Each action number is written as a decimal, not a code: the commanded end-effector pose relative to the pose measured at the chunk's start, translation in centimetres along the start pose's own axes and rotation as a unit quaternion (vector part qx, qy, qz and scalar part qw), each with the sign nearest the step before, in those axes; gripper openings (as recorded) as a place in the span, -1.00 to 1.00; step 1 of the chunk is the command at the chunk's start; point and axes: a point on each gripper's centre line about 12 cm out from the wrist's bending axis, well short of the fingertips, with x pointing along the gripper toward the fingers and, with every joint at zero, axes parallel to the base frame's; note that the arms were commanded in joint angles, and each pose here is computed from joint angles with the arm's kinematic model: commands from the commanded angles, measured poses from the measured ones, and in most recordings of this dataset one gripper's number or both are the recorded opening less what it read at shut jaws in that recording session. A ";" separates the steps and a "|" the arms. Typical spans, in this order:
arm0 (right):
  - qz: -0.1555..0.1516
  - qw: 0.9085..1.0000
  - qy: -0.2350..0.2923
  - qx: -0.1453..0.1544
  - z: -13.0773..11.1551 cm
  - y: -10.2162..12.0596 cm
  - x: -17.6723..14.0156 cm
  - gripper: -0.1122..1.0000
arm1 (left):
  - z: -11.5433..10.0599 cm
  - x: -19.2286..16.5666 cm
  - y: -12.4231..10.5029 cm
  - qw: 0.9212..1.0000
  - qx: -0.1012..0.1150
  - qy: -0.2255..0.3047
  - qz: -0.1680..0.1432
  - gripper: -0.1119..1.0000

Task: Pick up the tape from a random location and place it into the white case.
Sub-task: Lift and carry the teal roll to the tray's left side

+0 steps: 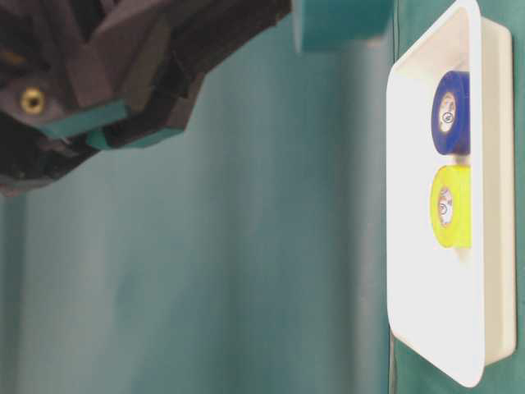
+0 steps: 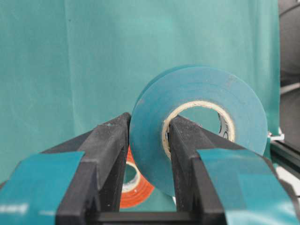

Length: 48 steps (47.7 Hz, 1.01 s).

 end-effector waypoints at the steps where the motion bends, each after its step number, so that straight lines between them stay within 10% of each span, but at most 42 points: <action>1: 0.001 1.000 -0.013 0.000 1.1 0.1 0.0 0.78 | 0.9 -3.7 -0.2 0.999 0.000 -0.038 -0.009 -0.44; 48: 0.001 1.000 -0.013 0.002 1.1 0.1 0.0 0.78 | -8.1 -6.6 1.8 0.998 -0.024 -0.058 -0.023 -0.44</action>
